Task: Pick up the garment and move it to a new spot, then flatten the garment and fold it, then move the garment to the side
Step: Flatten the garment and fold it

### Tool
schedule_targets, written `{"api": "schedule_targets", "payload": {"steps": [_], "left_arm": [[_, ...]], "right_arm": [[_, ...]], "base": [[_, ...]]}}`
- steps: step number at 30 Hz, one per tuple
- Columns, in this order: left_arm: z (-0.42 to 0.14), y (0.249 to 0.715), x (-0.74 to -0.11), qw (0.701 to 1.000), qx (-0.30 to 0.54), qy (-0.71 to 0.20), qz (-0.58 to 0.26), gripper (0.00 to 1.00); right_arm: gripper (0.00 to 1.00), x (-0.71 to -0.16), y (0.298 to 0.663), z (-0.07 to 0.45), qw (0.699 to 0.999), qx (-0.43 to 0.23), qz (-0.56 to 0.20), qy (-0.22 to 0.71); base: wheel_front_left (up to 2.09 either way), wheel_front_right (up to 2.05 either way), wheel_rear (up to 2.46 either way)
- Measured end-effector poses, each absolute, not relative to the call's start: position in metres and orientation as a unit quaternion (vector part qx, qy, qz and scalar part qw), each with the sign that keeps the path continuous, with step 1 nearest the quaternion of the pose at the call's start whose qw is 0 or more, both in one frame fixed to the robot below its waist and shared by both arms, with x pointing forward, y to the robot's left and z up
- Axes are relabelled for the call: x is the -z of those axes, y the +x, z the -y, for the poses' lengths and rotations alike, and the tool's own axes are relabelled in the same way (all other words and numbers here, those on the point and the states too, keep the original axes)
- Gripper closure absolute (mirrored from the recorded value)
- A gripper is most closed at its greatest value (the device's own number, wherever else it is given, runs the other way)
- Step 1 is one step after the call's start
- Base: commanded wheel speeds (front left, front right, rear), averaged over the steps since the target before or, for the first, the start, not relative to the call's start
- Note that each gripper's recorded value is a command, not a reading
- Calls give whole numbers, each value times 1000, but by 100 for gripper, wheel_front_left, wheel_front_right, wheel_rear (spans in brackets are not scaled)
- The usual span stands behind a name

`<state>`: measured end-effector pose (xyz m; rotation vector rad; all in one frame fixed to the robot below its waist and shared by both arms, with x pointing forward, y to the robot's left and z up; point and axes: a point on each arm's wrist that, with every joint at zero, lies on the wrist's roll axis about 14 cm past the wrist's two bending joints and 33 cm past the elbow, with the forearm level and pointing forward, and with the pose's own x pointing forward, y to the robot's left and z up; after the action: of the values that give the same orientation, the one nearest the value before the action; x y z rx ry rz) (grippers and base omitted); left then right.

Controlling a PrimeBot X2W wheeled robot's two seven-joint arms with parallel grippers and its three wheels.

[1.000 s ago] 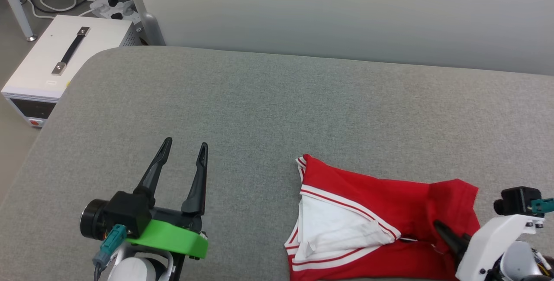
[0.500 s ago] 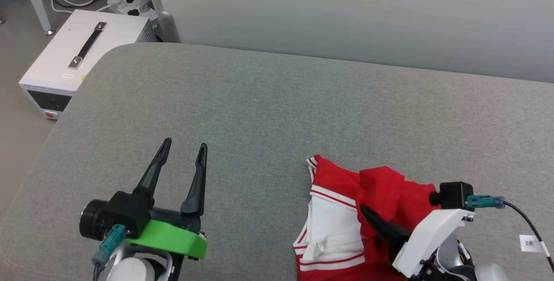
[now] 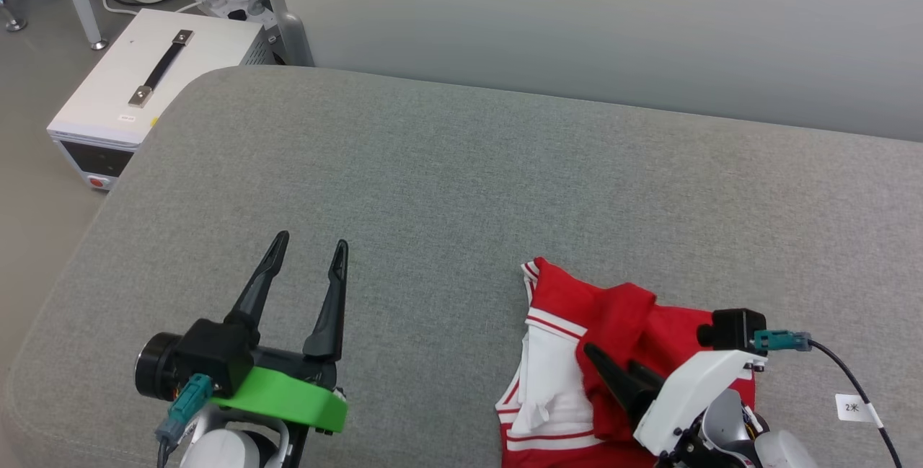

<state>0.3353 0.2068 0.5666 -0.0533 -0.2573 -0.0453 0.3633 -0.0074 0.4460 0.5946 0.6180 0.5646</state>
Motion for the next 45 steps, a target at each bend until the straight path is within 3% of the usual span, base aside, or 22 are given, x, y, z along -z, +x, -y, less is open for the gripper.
{"api": "schedule_targets", "payload": {"steps": [12, 17, 23, 31, 38, 45], "left_arm": [[-206, 332, -571, 990, 25, -26, 136, 0], [-205, 330, -572, 990, 27, -26, 137, 0], [-202, 330, -571, 990, 33, -28, 137, 0], [-187, 338, -571, 989, 54, -37, 136, 0], [-174, 347, -566, 988, 73, -47, 127, 0], [-164, 355, -561, 988, 86, -57, 118, 0]], "right_arm": [[0, -465, 332, -42, 836, -352, -303, 292], [0, -475, 333, -43, 838, -360, -290, 291], [0, -506, 363, -26, 877, -345, -223, 248], [0, -565, 412, 40, 954, -286, -66, 62], [0, -592, 429, 112, 976, -210, 34, -40], [0, -589, 416, 166, 986, -135, 82, -44]], "base": [[0, 0, 0], [0, 0, 0], [0, 0, 0], [0, 0, 0], [0, 0, 0], [0, 0, 0]]}}
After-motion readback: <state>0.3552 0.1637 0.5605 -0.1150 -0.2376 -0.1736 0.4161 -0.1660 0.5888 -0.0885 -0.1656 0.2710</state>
